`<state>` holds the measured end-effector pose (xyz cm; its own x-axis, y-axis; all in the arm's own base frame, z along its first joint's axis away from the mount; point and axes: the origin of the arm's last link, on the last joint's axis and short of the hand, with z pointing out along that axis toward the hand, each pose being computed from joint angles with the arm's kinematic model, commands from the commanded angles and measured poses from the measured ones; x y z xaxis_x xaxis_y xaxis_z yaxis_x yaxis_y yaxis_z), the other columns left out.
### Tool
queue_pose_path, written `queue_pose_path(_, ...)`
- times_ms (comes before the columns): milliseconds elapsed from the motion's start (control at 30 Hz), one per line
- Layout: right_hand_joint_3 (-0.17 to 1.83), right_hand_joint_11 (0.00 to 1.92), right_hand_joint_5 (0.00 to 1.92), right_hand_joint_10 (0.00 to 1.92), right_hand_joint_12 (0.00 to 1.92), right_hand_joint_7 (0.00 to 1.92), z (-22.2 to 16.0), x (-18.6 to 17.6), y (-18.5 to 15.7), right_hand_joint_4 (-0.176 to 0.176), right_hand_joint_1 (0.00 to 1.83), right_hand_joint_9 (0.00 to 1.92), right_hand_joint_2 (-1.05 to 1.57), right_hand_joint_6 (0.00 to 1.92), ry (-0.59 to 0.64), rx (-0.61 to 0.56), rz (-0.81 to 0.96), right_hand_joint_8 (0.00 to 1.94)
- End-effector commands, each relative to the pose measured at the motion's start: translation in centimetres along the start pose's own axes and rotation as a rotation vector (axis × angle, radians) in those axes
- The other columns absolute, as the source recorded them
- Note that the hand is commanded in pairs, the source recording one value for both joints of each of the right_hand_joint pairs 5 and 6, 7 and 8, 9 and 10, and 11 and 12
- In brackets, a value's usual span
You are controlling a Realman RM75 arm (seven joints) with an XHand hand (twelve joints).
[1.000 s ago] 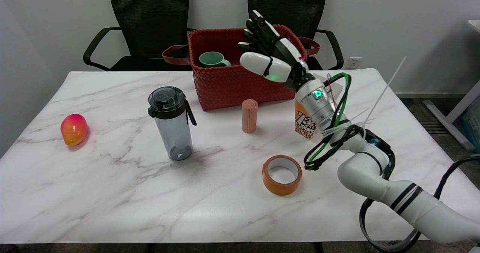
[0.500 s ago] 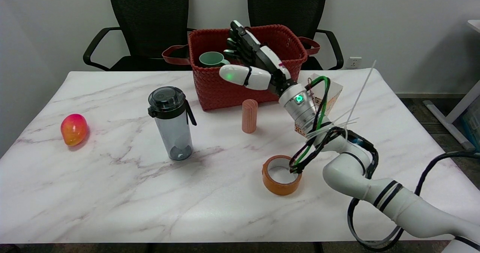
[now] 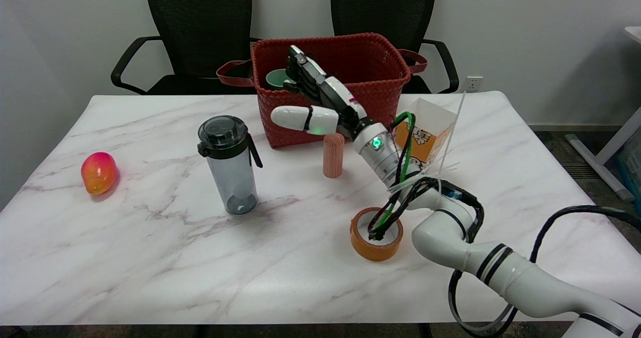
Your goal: Pick up the black water bottle.
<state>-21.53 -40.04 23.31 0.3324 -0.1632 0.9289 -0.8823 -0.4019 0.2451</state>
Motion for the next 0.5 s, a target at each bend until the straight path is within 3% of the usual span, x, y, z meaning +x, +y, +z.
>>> queue_pose_path(33,-0.17,0.29,0.0,0.13,0.29,0.08,1.2,-2.9,1.4,0.0,0.74,0.13,0.51,0.0,-0.037,-0.024,-0.01,0.08)
queue_pose_path(500,-0.17,0.27,0.0,0.13,0.27,0.06,2.2,-5.0,1.7,0.0,0.75,0.13,0.48,0.0,-0.071,-0.026,-0.001,0.06)
